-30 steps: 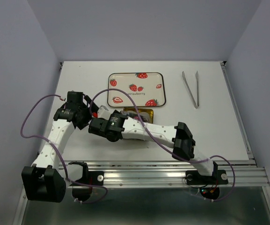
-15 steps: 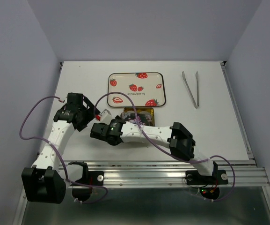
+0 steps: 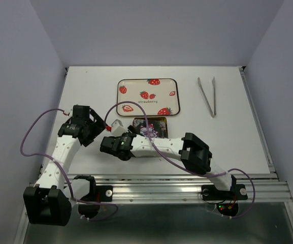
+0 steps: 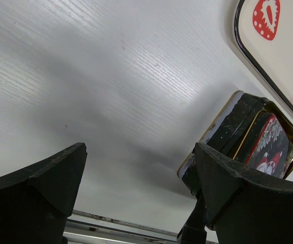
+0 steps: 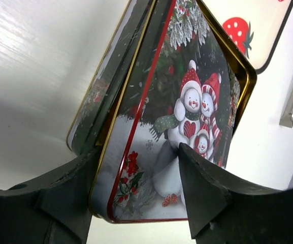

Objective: Pack the cookies

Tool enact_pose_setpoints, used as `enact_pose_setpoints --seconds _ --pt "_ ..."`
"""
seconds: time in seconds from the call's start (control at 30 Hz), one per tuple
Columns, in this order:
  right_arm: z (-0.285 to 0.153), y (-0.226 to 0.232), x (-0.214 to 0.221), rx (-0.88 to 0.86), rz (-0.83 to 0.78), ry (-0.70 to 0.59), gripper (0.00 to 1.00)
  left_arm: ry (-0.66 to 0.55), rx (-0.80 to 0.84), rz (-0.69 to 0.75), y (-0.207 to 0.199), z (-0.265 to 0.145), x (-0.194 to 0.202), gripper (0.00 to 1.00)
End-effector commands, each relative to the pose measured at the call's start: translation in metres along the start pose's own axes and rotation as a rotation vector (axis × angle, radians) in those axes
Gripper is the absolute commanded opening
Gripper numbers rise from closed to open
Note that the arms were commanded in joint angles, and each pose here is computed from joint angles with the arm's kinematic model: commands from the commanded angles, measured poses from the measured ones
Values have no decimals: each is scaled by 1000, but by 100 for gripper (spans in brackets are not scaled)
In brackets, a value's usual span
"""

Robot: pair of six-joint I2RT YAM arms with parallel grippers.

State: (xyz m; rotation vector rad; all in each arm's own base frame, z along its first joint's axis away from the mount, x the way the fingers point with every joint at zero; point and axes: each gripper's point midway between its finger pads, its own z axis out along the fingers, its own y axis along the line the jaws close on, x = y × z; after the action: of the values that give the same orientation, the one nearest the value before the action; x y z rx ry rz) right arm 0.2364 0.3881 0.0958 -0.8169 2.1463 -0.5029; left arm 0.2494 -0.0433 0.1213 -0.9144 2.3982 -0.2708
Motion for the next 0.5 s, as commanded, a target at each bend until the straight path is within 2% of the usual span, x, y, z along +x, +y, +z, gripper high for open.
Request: enact_pose_setpoints --seconds 0.0,0.13,0.33,0.47 --pt "0 15 -5 -34 91 -23 69 -20 -8 11 6 -3 -1 99" --pt "-9 16 -16 -64 124 -23 81 -21 -6 18 5 -4 -2 99" --pt "-17 15 -24 -92 145 -18 88 -18 0 23 3 -4 -2 99" --pt "-28 13 -42 -120 187 -45 99 -11 21 18 -5 -5 -5 99"
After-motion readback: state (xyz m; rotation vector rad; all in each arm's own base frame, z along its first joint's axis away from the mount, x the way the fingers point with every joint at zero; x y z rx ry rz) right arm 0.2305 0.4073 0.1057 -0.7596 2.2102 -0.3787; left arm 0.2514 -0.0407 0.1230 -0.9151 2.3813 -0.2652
